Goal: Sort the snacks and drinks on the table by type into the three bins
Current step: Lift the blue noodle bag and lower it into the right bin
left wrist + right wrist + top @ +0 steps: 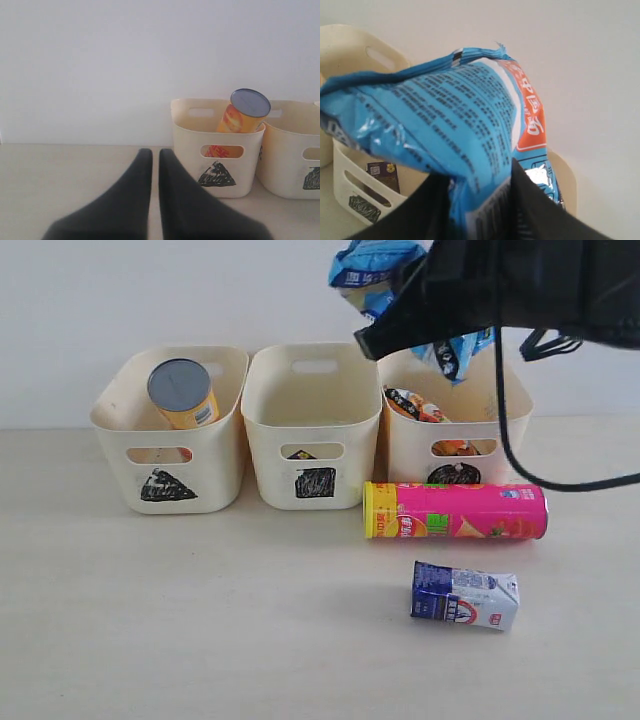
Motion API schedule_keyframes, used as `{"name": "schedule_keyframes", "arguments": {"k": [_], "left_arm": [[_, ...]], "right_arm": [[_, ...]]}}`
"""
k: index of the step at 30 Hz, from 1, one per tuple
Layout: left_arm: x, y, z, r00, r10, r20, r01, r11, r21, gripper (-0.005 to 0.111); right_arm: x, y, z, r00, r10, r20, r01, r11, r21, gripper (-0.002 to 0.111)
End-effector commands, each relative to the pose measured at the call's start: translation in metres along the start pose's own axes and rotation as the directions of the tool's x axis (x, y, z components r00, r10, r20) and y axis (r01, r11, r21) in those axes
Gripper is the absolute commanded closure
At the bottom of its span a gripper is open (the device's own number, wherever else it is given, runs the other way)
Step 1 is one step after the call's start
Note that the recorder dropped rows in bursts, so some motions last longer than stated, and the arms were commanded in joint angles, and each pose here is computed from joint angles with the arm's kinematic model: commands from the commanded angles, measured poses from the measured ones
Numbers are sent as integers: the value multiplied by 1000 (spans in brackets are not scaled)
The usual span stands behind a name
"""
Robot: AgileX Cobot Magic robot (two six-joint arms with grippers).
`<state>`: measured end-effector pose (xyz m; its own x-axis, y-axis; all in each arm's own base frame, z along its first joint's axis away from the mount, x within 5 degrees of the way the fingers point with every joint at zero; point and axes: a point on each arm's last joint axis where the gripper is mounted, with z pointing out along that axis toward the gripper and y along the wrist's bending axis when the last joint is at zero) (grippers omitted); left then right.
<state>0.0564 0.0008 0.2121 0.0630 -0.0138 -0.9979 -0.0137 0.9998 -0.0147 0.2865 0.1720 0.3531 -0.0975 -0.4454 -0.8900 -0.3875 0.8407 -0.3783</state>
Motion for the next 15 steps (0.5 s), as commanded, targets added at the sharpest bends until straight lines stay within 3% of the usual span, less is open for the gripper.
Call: {"name": "schedule_keyframes", "arguments": {"k": [1,7,15], "left_arm": [[1,0,0,1000,-14,6,14,1000,-3,102],[1,0,0,1000,-14,6,14,1000,-3,102],[1,0,0,1000,-14,6,14,1000,-3,102]], "right_arm": [[16,-30,17,998,39,42,-35,996,-85,108],[58,-78,81,989,134,-55,-135,991,-22,108],[80,-86,146,981,166,-97,-165,986,12,108]]}}
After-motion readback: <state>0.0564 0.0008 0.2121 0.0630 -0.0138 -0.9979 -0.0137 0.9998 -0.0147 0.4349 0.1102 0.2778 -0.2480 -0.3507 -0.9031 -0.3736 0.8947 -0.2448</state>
